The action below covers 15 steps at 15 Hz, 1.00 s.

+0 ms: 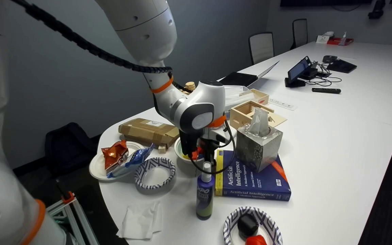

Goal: Hold the cake knife, and then move it around in the bowl

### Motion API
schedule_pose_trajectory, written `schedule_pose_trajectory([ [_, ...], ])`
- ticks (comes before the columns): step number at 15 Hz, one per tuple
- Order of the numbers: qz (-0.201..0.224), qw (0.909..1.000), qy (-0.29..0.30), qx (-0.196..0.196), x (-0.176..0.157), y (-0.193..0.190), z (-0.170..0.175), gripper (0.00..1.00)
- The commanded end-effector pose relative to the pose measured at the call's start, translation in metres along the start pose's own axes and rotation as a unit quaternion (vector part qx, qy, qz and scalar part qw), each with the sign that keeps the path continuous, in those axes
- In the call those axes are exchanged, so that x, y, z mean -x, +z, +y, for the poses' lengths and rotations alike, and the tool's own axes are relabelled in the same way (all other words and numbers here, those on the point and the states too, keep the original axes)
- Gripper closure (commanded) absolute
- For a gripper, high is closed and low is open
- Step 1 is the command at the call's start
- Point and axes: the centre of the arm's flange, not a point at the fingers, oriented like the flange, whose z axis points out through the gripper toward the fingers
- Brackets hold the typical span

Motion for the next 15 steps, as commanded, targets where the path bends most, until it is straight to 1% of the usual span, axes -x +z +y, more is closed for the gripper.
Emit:
schedule_pose_trajectory([
  [1, -0.005, 0.9999, -0.005, 0.011, -0.002, 0.003, -0.004, 1.00],
  [5, -0.006, 0.9999, -0.001, -0.012, -0.006, -0.004, -0.002, 1.00],
  [9, 0.014, 0.9993, 0.004, -0.033, -0.017, -0.033, -0.002, 1.00],
  [12, 0.031, 0.9988, 0.012, -0.036, -0.025, -0.056, 0.002, 1.00],
  [14, 0.031, 0.9990, 0.017, -0.028, -0.025, -0.070, 0.006, 1.00],
  [15, 0.028, 0.9992, 0.017, -0.022, -0.025, -0.076, 0.008, 0.74],
])
